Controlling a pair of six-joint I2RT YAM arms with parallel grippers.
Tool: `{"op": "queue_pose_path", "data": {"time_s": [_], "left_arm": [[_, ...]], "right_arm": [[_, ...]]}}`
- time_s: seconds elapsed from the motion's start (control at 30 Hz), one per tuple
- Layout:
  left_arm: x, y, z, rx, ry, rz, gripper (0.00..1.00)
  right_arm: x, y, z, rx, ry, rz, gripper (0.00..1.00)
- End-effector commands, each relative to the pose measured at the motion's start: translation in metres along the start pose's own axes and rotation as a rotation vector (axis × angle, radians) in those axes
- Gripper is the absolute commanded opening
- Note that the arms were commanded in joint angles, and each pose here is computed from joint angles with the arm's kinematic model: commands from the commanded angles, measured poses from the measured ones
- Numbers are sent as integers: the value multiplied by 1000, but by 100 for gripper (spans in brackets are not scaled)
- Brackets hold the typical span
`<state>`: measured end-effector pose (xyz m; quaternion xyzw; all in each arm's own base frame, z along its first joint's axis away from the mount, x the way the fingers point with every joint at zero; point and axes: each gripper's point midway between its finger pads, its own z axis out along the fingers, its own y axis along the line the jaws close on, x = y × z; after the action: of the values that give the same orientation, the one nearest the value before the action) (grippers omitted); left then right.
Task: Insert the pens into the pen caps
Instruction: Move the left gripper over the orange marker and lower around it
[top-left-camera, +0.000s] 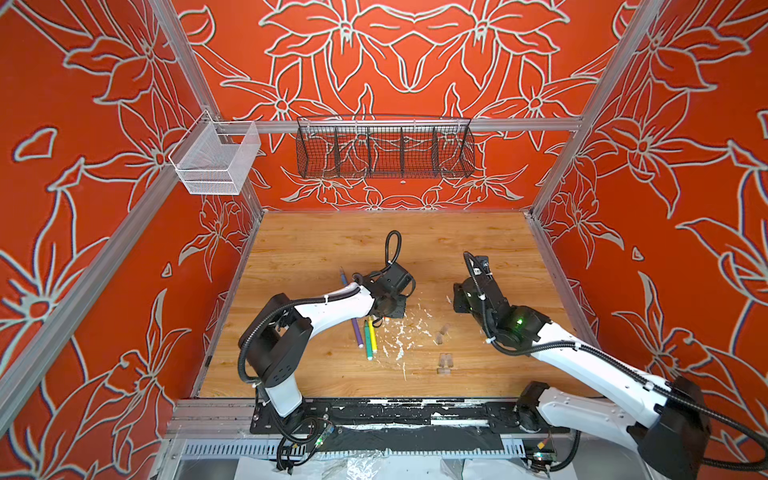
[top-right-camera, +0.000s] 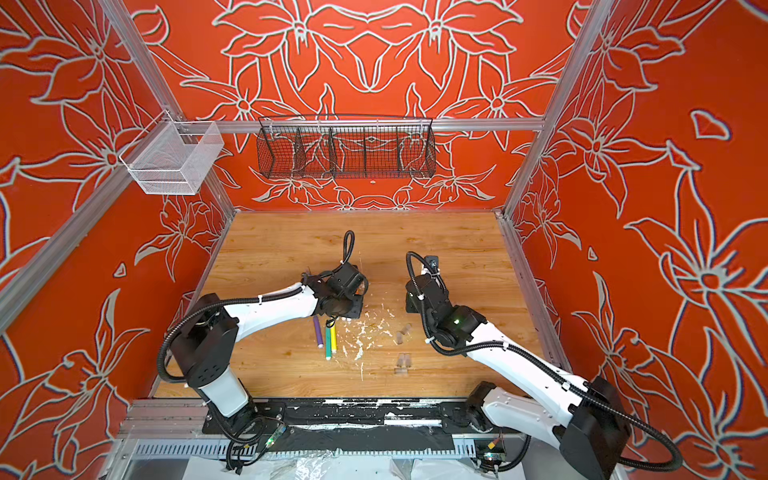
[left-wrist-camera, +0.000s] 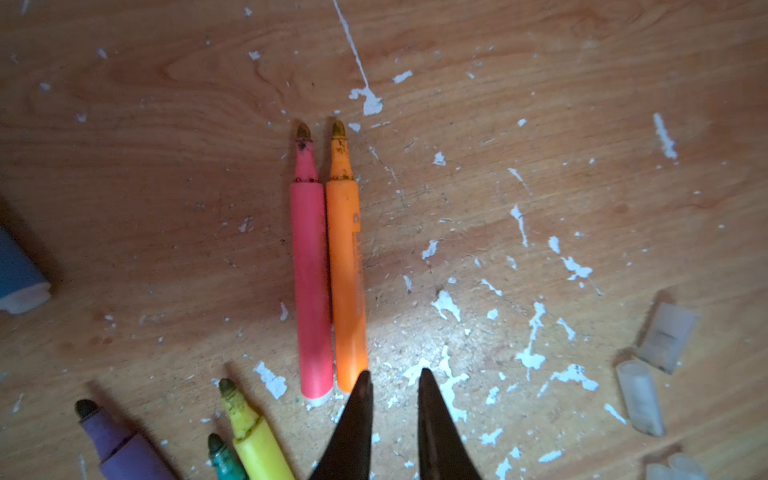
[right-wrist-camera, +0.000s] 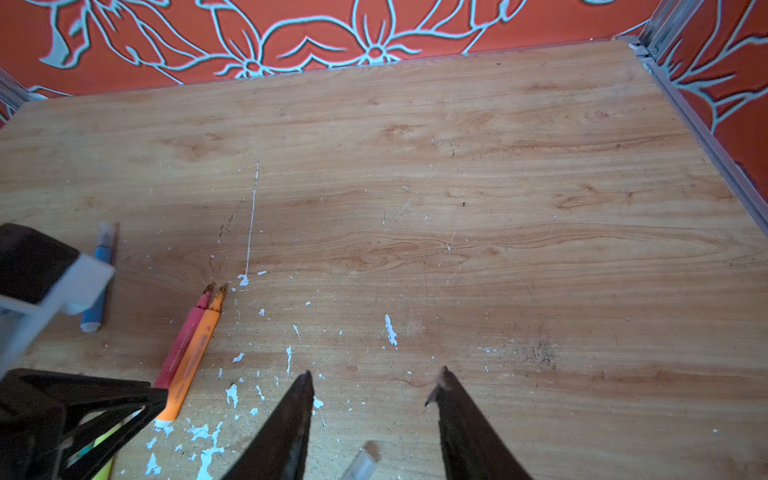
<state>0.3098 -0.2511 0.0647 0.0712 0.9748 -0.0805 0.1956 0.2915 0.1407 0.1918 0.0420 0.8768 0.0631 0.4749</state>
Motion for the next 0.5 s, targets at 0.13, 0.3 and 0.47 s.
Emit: {"op": "queue_pose_path", "data": {"time_s": [0.13,0.3,0.47], "left_arm": [[7,13,11,-111,77,9,19],[10,16,21,-159,124,11,20],[13,19,30,-199,161,16,25]], "right_arm": [[-8,-5,-5,12,-23,18,51],[-8,-5,-5,11,-18,15,51],[-7,-5,-5,12,-16,16,51]]}}
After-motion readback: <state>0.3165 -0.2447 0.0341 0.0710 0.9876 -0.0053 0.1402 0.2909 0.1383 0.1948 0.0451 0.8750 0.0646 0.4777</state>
